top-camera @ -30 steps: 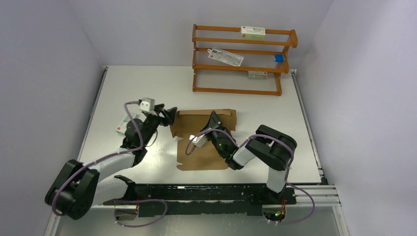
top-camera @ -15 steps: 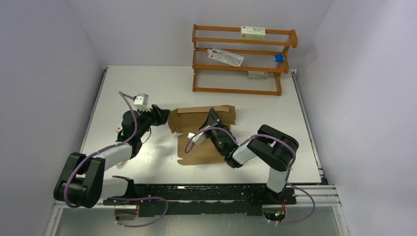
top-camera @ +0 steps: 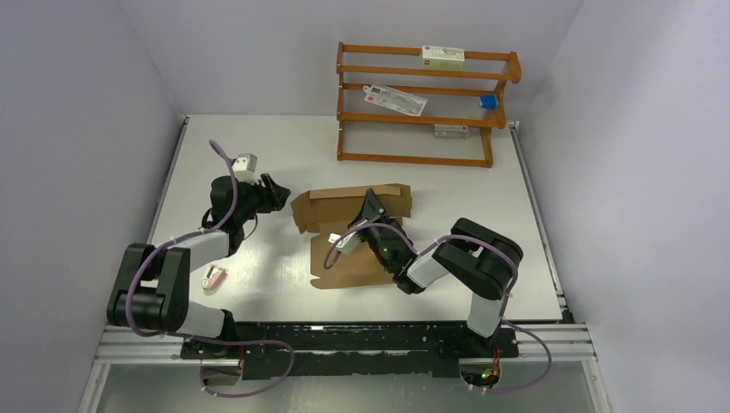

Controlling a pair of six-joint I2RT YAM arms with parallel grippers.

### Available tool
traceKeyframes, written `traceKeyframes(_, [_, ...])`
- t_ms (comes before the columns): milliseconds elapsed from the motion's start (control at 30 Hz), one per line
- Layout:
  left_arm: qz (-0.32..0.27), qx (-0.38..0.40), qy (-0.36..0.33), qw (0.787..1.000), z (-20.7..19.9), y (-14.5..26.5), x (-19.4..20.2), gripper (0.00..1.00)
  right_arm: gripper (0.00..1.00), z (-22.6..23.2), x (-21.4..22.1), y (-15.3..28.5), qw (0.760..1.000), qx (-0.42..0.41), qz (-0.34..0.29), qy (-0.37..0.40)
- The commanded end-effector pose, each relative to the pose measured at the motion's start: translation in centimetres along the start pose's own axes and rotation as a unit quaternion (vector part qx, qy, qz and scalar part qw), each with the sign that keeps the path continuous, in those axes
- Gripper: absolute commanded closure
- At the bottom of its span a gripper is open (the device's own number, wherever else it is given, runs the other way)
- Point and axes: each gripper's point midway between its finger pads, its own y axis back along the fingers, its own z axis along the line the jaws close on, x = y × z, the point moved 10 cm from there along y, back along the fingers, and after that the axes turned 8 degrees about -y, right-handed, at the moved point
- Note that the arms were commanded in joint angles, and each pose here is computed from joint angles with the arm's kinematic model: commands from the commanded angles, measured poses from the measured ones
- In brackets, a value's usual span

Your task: Fold the paper box

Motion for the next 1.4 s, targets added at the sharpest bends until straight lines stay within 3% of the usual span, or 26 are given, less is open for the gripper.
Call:
traceKeyframes(0, [0.041, 0.065, -0.021, 0.997, -1.3, -0.6, 1.1, 0.41, 1.00, -2.8, 0.6, 0.4, 0.994, 0.106, 0.014, -0.032])
traceKeyframes(700, [0.031, 0.165, -0.078, 0.983, -4.6, 0.9, 2.2, 0.44, 1.00, -2.7, 0.0, 0.5, 0.995, 0.101, 0.008, -0.017])
traceKeyframes(1367, [-0.012, 0.218, -0.101, 0.971, -5.7, 2.2, 2.4, 0.38, 1.00, -2.5, -0.2, 0.5, 0.995, 0.094, 0.006, -0.010])
